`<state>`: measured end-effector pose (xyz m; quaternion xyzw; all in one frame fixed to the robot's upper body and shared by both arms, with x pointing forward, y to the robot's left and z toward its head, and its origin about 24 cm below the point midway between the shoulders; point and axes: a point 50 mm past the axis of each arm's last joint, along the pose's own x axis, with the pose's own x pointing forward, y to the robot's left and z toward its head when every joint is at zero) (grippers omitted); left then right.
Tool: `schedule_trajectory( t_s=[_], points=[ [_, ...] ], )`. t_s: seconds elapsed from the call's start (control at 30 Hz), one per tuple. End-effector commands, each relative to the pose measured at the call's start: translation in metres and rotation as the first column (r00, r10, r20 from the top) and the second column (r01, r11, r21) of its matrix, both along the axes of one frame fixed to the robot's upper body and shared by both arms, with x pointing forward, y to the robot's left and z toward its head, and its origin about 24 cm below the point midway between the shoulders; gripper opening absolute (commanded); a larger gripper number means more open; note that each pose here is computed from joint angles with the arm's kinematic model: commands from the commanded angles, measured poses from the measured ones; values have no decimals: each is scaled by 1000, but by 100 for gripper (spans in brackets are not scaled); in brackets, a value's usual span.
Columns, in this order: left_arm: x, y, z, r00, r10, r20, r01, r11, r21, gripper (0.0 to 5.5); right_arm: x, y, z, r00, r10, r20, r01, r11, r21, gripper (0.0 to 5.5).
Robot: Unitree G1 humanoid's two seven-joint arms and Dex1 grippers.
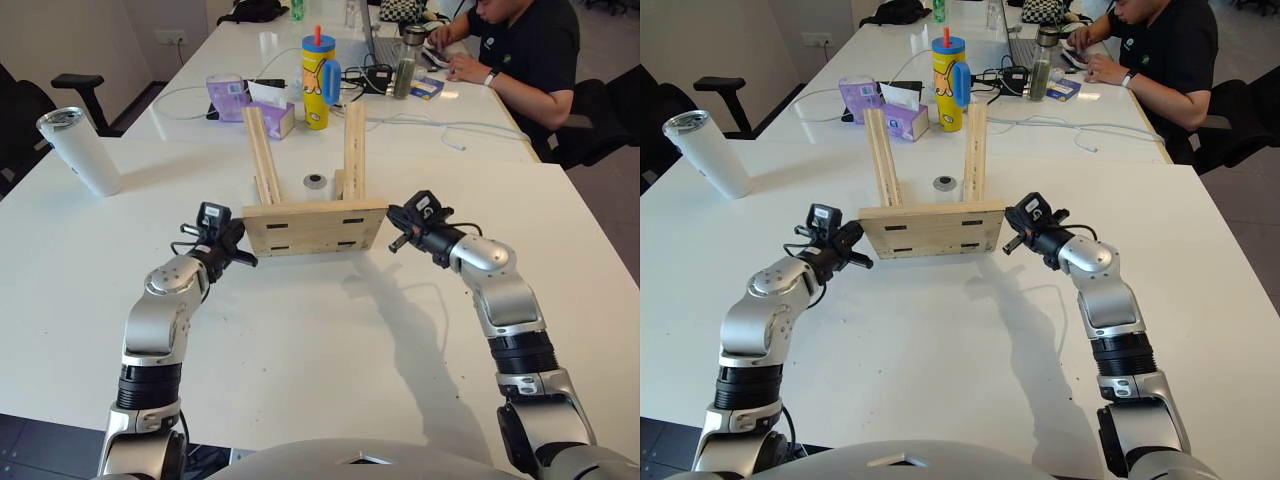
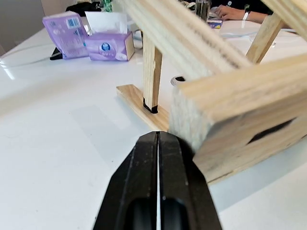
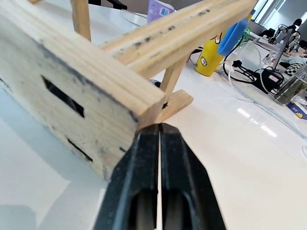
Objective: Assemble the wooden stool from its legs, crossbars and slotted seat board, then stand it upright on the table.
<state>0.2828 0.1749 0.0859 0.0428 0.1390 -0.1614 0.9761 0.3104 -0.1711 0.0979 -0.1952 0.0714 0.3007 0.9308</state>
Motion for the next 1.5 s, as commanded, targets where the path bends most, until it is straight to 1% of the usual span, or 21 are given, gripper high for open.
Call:
schedule_trajectory(
  t_s=[0.03, 0.17, 0.27, 0.5, 0.6, 0.73, 0.83, 0.93, 1.13, 1.27, 1.37, 1.5],
  points=[
    [1, 2, -38, 994, -4, -109, 9, 999, 47, 1, 9, -6, -25, 997, -39, -67, 35, 998, -57, 0],
    [11, 0, -57, 992, -11, -127, 27, 991, 129, 1, 19, -5, -41, 994, -49, -94, 40, 995, -93, 0],
    [16, -7, -62, 991, -35, -126, 51, 991, 122, 1, 24, 3, -52, 993, -41, -111, 29, 994, -106, 0],
    [21, -14, -64, 992, -87, -87, 99, 984, 150, 1, 29, 17, -65, 993, -8, -115, -5, 994, -112, 0],
    [19, -26, -56, 984, -175, -32, 178, 971, 158, 1, 27, 26, -62, 994, 33, -101, -40, 997, -65, 0],
    [14, -47, -39, 959, -281, 36, 275, 953, 129, 1, 24, 41, -43, 994, 103, -36, -103, 995, -2, 0],
    [14, -55, -19, 944, -314, 99, 301, 945, 126, 1, 22, 54, -20, 989, 148, 30, -149, 988, 39, 0],
    [17, -61, 9, 926, -331, 183, 312, 942, 127, 1, 19, 63, 7, 978, 179, 106, -187, 980, 67, 0],
    [20, -65, 73, 874, -327, 359, 306, 945, 115, 1, 18, 64, 58, 956, 183, 231, -208, 974, 89, 0],
    [16, -68, 104, 836, -336, 433, 319, 941, 113, 1, 17, 68, 86, 940, 179, 290, -226, 965, 136, 0],
    [15, -68, 114, 827, -328, 456, 313, 943, 111, 1, 16, 71, 98, 930, 185, 319, -240, 960, 144, 0],
    [17, -66, 111, 837, -318, 444, 299, 947, 116, 1, 16, 70, 109, 923, 171, 344, -237, 958, 160, 0]
  ],
)
